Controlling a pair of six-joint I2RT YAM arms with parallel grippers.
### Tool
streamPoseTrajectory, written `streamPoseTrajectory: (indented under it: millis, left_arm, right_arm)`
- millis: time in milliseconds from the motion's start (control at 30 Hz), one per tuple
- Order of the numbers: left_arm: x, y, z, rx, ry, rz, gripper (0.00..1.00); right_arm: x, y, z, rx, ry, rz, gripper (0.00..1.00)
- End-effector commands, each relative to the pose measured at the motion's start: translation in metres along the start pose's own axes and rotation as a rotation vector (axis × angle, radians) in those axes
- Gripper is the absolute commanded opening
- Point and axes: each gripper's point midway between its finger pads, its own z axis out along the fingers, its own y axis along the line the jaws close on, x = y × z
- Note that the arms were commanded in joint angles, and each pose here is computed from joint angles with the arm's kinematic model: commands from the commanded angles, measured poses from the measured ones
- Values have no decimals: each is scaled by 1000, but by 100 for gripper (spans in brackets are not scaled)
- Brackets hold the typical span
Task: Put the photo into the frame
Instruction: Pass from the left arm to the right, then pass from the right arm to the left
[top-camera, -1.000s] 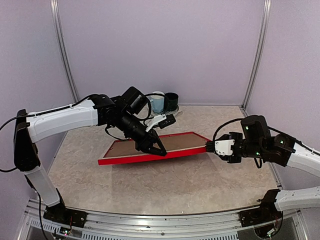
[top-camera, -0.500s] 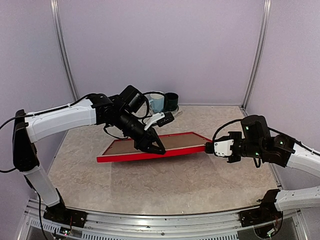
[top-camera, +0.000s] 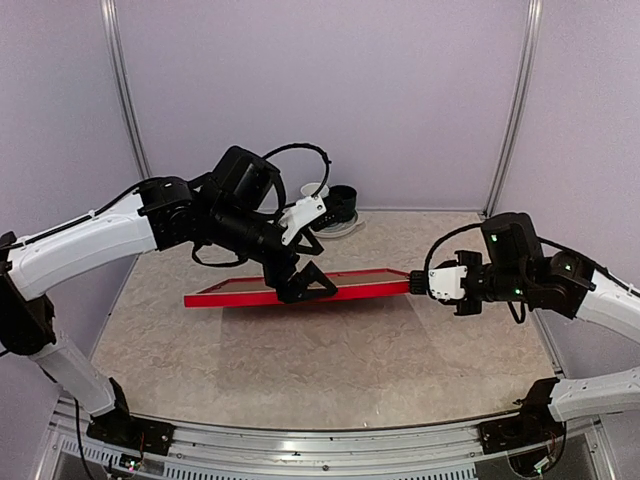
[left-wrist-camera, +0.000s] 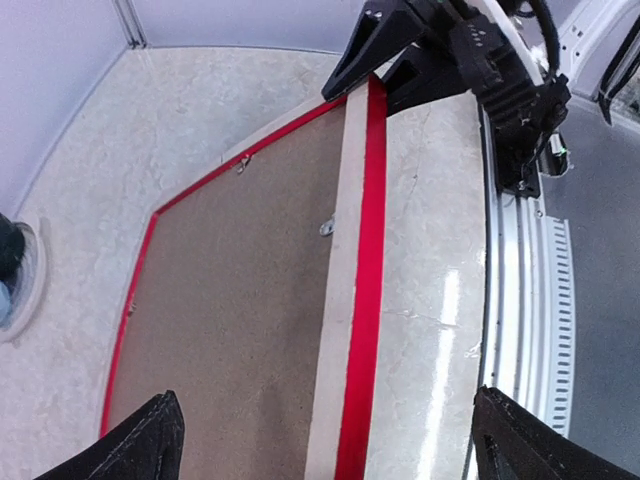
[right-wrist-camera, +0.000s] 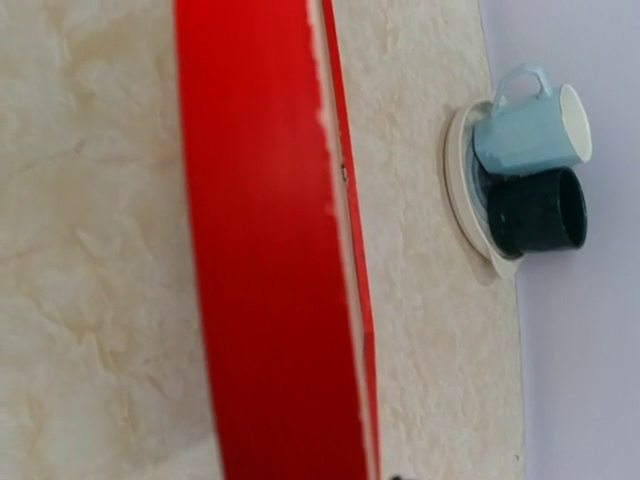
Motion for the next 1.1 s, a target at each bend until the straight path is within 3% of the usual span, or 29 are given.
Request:
streamPoseTrajectory:
  millis: [0, 267, 400, 567, 700, 933, 1067]
  left_arm:
    - [-19, -5, -13, -251, 18, 230, 99]
    - [-9, -25, 13, -351, 150, 424, 99]
    - [-3, -17, 24, -404, 233, 449, 90]
    - [14, -12, 39, -420, 321, 478, 72]
    - [15, -12, 40, -422, 323, 477, 49]
    - [13, -10, 43, -447, 321, 474, 19]
    - [14, -10, 45, -451, 324, 474, 8]
  right_arm:
    - [-28, 21, -12, -151, -135, 107, 0]
    - [-33, 17, -19, -131, -162, 129, 0]
    - [-34, 15, -22, -122, -168, 132, 0]
    - [-34, 16, -24, -118, -176, 132, 0]
    - [-35, 15, -26, -110, -185, 129, 0]
    - [-33, 17, -25, -104, -183, 125, 0]
    - [-32, 14, -25, -88, -176, 127, 0]
